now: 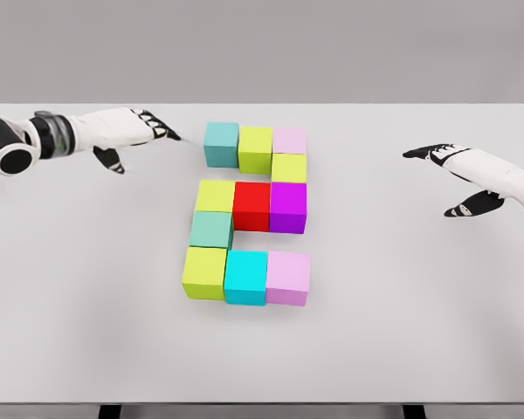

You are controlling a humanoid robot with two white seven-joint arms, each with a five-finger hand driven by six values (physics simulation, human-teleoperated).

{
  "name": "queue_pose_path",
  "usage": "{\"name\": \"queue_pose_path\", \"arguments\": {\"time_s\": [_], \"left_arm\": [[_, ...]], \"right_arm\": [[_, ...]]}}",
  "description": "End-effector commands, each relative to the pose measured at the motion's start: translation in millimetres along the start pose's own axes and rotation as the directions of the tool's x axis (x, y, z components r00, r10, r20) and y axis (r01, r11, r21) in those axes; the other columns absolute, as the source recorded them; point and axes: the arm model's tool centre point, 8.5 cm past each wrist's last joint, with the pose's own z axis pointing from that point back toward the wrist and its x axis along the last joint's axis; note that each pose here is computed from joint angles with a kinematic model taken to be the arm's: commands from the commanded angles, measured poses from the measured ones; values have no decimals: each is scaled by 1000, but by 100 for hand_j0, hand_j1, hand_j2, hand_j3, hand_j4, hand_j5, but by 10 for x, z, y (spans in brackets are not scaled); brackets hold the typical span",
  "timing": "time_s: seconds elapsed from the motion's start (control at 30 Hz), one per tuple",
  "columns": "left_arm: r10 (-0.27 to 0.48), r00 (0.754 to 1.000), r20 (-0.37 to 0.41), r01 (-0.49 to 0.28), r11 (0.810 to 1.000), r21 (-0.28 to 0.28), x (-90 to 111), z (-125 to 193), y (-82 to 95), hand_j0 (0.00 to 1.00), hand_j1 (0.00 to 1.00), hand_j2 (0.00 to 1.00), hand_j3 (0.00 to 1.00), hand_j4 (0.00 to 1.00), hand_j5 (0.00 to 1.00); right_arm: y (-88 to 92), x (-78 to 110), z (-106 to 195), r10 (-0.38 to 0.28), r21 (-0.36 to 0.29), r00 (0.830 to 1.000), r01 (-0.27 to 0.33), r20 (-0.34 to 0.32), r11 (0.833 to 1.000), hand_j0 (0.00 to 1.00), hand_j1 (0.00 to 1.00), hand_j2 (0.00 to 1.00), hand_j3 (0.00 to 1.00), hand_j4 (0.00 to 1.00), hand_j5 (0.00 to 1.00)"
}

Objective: Assemble the squares on the desktop into the number 2

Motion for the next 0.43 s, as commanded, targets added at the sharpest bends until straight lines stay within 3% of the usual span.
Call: {"name": "queue_pose_path", "arguments": {"time_s": [0.0, 0.1, 0.23, 0.3, 0.4], "left_arm": [[64, 997, -53, -62, 998, 32, -262, 323, -36, 100, 100, 100, 100, 100, 100], [132, 988, -79, -127, 989, 73, -428, 584, -64, 100, 100, 100, 100, 100, 100], [175, 971, -165, -163, 983, 85, -736, 1082, -167, 100, 100, 100, 100, 100, 100], [193, 963, -190, -181, 980, 76, -801, 1228, -278, 100, 100, 100, 100, 100, 100], [199, 961, -194, -187, 979, 79, -808, 1243, -301, 100, 100, 100, 100, 100, 100]], "right_arm": [[-12, 1, 5, -5, -5, 1000, 5, 1, 1000, 100, 100, 100, 100, 100, 100], [-5, 1, 6, -6, -4, 1000, 6, 1, 1000, 100, 100, 100, 100, 100, 100], [-5, 1, 6, -6, -4, 1000, 6, 1, 1000, 100, 100, 100, 100, 100, 100], [-5, 1, 6, -6, -4, 1000, 6, 1, 1000, 100, 100, 100, 100, 100, 100], [-2, -3, 8, -7, -4, 1000, 7, 0, 1000, 100, 100, 100, 100, 100, 100]]}}
